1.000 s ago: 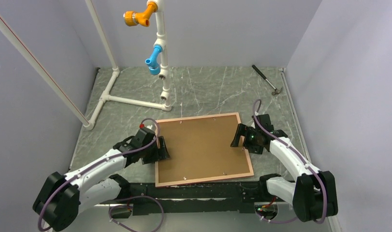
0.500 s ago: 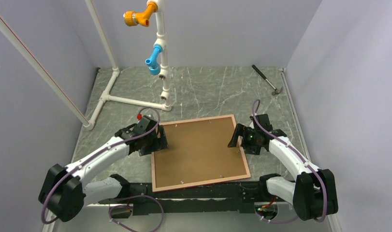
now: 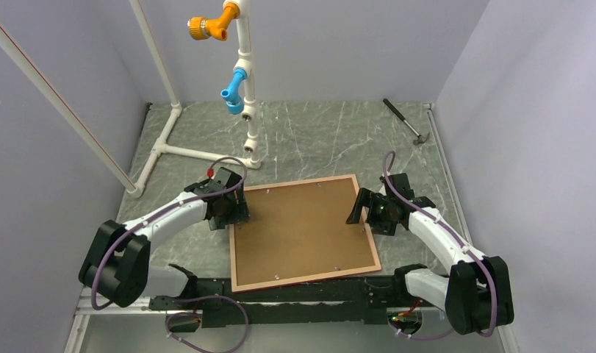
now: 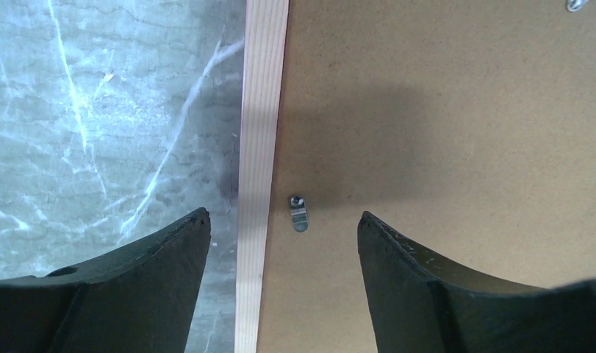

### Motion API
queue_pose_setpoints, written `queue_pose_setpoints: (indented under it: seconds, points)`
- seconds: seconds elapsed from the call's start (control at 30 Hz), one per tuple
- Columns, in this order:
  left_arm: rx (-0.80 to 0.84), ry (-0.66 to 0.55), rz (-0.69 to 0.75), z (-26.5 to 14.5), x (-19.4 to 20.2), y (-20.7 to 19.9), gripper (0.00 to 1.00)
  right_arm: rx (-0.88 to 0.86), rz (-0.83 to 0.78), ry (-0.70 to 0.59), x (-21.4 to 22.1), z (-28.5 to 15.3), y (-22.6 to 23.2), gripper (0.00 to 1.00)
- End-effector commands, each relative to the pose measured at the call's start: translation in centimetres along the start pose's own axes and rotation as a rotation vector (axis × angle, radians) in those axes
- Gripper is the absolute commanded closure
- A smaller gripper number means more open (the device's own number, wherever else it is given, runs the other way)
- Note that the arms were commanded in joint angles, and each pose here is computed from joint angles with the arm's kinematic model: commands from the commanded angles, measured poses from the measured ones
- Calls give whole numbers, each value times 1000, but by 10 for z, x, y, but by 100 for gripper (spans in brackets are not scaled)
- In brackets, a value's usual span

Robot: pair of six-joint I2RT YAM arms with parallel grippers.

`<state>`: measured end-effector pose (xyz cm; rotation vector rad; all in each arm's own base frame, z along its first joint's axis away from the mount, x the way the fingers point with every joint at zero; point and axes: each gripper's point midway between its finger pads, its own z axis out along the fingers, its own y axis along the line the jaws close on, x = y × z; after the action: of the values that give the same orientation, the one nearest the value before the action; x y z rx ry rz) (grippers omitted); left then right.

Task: Put the photo into the frame

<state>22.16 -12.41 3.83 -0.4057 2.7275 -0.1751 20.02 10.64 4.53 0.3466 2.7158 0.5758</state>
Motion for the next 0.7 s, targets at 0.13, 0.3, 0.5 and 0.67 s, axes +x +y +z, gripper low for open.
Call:
queue_pose_setpoints:
  seconds: [0.13,0.3,0.5,0.67]
  points:
    - [-4,-4,20,18,1,2,29,-68,-5,-13,-7,0,16,0]
    - [-30,15,34,22,5,8,41,-67,-4,-10,-6,1,15,0]
    - [-14,10,35,17,9,10,62,-67,1,-12,-9,2,16,0]
    - [3,18,30,15,15,11,90,-73,-1,-16,-11,0,19,0]
